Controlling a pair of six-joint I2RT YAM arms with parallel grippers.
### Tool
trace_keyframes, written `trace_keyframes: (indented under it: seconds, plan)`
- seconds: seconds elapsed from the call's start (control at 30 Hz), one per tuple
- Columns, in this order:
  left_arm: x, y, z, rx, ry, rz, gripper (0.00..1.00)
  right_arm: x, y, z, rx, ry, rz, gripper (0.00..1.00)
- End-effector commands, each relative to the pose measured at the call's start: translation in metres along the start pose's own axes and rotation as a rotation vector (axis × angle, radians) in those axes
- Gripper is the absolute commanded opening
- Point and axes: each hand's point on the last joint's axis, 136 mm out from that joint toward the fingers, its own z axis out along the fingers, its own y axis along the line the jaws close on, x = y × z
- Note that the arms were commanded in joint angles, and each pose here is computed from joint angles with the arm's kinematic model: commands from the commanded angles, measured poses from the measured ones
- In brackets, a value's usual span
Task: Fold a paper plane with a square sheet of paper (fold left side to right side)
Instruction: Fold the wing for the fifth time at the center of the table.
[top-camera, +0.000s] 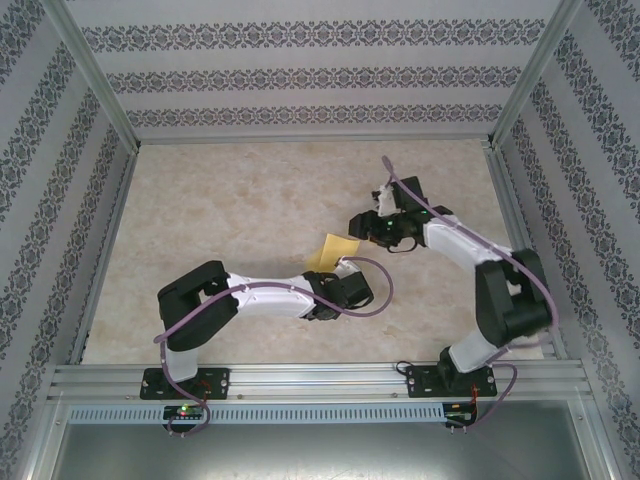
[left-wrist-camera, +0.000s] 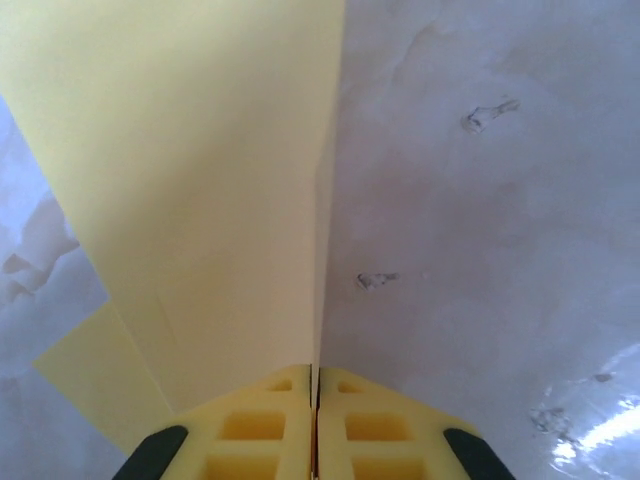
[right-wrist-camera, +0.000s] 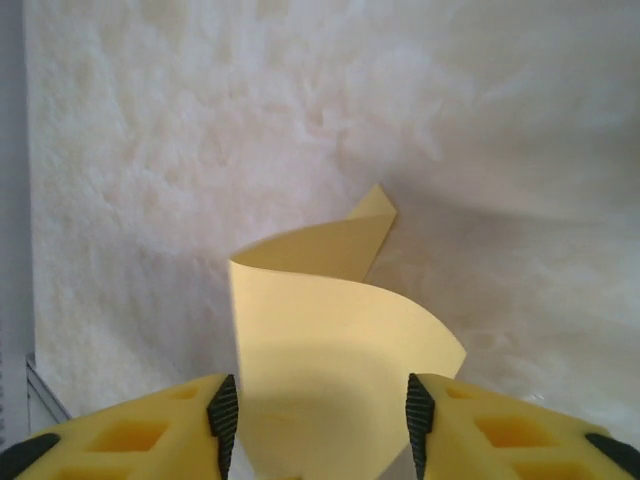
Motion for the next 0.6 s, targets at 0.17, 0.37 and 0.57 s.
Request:
trace_keyframes:
  seconds: [0.17, 0.37, 0.57]
  plan:
    - [-0.021, 0.014, -0.016, 0.281, 0.014, -0.274, 0.07, 0.001, -0.037, -0.058, 0.148, -0.189, -0.023, 0.7]
    - [-0.031, 0.02, -0.012, 0.493, 0.025, -0.466, 0.04, 0.018, -0.033, -0.037, 0.014, -0.161, 0.022, 0.75]
    - [-0.033, 0.024, -0.009, 0.636, 0.005, -0.611, 0.03, 0.021, -0.021, -0.012, -0.071, -0.141, 0.059, 0.81]
